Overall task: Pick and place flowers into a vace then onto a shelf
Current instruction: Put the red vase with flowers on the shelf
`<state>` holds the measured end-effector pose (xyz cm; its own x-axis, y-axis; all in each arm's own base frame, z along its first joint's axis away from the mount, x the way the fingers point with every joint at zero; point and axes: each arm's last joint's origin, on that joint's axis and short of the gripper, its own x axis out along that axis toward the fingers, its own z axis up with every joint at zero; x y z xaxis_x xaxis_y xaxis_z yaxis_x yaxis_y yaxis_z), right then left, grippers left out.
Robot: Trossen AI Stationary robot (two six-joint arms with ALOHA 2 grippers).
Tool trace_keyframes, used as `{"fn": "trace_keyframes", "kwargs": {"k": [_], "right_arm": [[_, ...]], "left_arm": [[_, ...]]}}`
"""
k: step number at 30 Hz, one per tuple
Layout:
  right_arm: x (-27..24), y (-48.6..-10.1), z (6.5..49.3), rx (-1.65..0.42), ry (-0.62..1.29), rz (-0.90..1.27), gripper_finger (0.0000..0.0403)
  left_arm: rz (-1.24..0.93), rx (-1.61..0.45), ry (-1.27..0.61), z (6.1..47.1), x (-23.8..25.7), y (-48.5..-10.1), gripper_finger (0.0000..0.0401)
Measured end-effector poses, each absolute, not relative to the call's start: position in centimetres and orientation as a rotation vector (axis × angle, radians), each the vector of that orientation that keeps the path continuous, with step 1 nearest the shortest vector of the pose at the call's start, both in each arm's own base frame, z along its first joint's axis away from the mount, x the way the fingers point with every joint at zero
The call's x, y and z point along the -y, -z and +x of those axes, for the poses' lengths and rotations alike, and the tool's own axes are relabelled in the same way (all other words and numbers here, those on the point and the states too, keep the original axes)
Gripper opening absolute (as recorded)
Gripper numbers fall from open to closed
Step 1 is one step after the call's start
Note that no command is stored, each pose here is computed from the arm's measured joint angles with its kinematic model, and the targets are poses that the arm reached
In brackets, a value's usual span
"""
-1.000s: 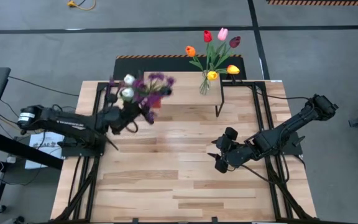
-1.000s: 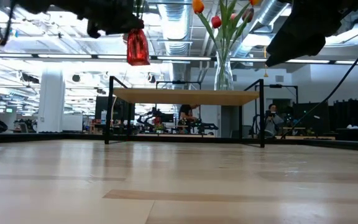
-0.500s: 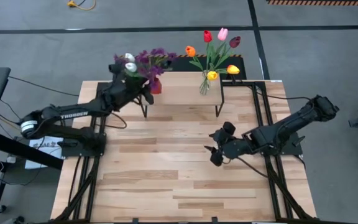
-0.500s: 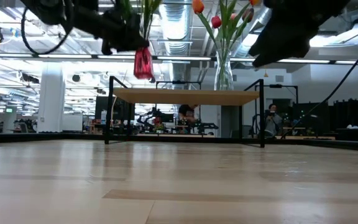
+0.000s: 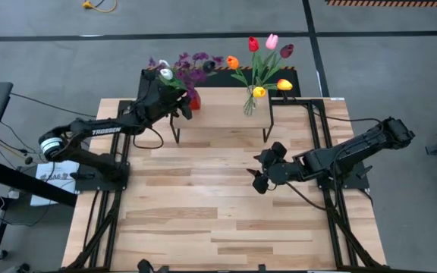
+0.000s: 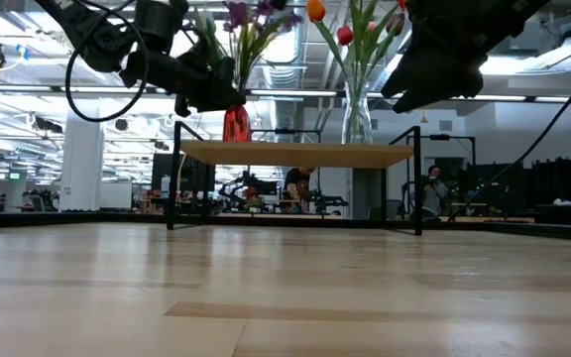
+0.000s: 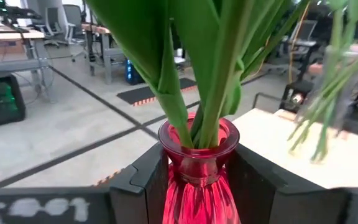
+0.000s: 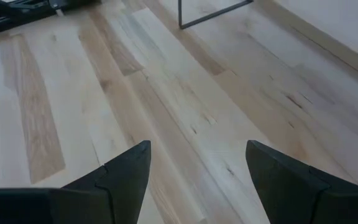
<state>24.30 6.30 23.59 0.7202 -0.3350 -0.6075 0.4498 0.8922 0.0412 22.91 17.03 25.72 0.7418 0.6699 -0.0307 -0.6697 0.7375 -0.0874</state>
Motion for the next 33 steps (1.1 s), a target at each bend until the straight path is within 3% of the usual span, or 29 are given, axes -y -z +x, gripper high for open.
{"fn": "trace_keyframes", "kwargs": {"k": [14, 33], "right_arm": [[-6.29, -23.59, 24.3, -0.633, 0.437, 0.191, 0.0256], [-6.29, -23.56, 24.27, -0.636, 0.437, 0.189, 0.0256]], "left_arm": [[-0.069, -0.066, -0.736, 22.61, -17.35, -25.26, 0.0131], [-0.081, -0.047, -0.685, 22.7, -17.22, -25.44, 0.0202]]}}
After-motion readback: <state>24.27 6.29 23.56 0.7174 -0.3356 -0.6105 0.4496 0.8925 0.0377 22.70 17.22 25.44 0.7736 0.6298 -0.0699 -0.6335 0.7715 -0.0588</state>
